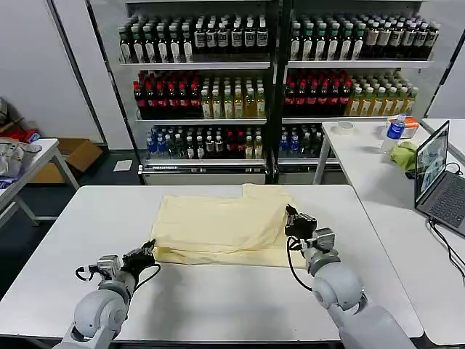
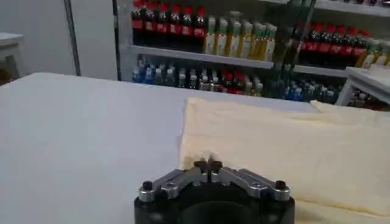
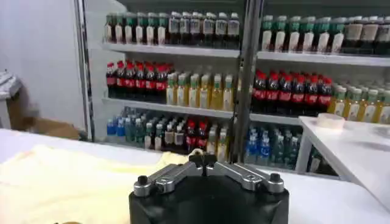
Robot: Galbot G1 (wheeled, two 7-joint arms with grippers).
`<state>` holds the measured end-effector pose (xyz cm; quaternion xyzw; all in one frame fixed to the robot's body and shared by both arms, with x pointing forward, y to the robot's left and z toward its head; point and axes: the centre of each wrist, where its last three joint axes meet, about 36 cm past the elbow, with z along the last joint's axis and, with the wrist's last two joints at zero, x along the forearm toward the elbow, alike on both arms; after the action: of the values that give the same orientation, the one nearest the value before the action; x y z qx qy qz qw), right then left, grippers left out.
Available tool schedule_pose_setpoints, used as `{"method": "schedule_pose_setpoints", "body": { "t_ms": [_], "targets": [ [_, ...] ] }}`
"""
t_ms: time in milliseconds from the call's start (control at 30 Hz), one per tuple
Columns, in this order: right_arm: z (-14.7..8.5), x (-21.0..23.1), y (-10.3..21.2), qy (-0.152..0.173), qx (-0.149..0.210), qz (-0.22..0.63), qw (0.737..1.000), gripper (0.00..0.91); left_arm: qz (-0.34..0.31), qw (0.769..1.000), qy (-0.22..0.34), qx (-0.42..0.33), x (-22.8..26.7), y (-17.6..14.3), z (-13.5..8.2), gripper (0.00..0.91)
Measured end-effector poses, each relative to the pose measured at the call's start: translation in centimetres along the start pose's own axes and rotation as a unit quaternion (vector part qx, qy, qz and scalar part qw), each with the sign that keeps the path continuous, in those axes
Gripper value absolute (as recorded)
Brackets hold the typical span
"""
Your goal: Fold and organize the clothes.
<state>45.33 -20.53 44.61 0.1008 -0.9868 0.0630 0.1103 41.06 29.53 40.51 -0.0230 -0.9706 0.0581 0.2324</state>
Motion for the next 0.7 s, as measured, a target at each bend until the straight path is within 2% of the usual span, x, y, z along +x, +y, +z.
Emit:
{"method": "schedule_pose_setpoints", "body": {
  "t_ms": [400,700],
  "targets": [
    [1.8,2.3,-0.9,0.02,0.003,0.015,1.0,0.907,-0.004,1.0,0.0,0.013,0.9,0.1,0.7,0.907],
    [3.7,6.3,-2.3,0.048,-0.024,0.033,0.998,0.907,-0.007,1.0,0.015,0.024,1.4,0.4,2.1,0.907]
  ]
}}
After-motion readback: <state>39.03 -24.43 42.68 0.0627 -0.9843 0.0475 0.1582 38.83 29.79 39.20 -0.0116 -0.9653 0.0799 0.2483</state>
